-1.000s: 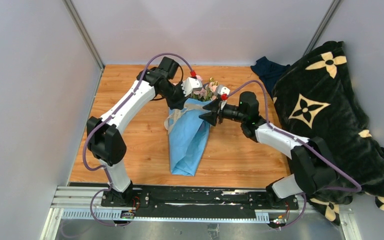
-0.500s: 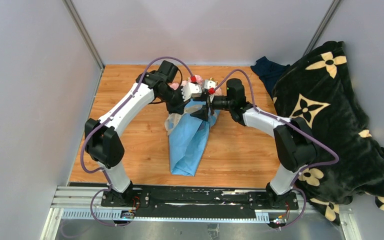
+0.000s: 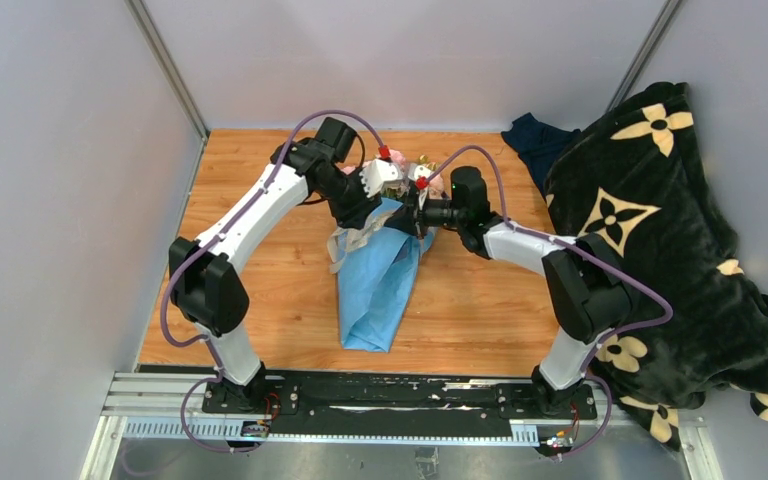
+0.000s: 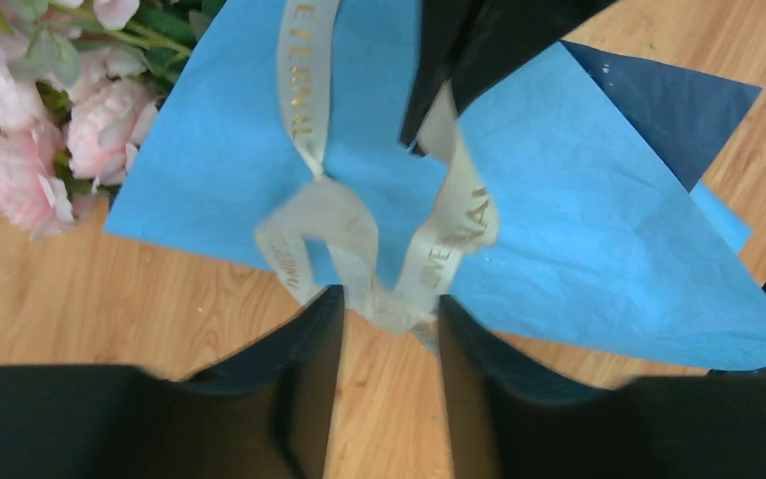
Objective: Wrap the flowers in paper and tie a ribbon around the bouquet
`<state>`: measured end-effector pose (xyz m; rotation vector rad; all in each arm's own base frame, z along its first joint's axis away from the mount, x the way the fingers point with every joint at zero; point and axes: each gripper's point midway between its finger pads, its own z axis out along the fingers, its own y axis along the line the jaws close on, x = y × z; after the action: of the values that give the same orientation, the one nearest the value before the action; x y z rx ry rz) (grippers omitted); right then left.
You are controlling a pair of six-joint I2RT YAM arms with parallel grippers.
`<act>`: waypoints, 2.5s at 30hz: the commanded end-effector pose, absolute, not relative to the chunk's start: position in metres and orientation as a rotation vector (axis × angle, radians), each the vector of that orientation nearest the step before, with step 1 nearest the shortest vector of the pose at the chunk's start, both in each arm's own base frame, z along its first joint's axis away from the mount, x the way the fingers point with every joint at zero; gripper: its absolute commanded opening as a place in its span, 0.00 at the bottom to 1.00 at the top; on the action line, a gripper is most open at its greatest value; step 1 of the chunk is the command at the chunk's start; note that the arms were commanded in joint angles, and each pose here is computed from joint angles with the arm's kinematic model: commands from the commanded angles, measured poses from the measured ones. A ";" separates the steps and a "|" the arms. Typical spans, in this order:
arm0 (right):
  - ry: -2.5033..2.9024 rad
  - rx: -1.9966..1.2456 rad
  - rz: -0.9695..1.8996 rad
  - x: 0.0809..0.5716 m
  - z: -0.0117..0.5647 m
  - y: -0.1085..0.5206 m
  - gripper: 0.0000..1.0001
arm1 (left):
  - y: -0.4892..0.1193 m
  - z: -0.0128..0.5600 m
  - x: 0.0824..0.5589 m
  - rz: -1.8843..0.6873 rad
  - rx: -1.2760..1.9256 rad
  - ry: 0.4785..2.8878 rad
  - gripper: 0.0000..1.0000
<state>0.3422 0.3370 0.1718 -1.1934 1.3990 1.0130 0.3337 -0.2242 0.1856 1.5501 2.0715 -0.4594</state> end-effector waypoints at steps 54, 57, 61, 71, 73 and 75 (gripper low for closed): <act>1.944 -0.947 0.971 0.329 0.084 0.273 0.00 | -0.182 0.168 0.356 -0.148 1.255 2.206 0.00; 1.962 -0.950 0.977 0.332 0.081 0.275 0.00 | -0.187 0.186 0.337 -0.065 1.355 2.159 0.00; 1.985 -0.991 0.997 0.328 0.083 0.276 0.27 | -0.199 0.177 0.320 -0.145 1.410 2.175 0.00; 1.800 -1.130 1.289 0.294 0.148 0.285 0.60 | -0.216 0.156 0.329 -0.222 1.362 2.209 0.00; 1.830 -1.044 1.312 0.303 0.151 0.300 0.58 | -0.217 0.157 0.329 -0.232 1.356 2.209 0.00; 1.898 -0.915 1.280 0.317 0.148 0.315 0.53 | -0.217 0.157 0.328 -0.233 1.355 2.209 0.00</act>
<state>0.3084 0.2890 0.1352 -1.0596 1.8542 1.2162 0.3267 -0.2104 0.1525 1.3832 2.2261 -0.1971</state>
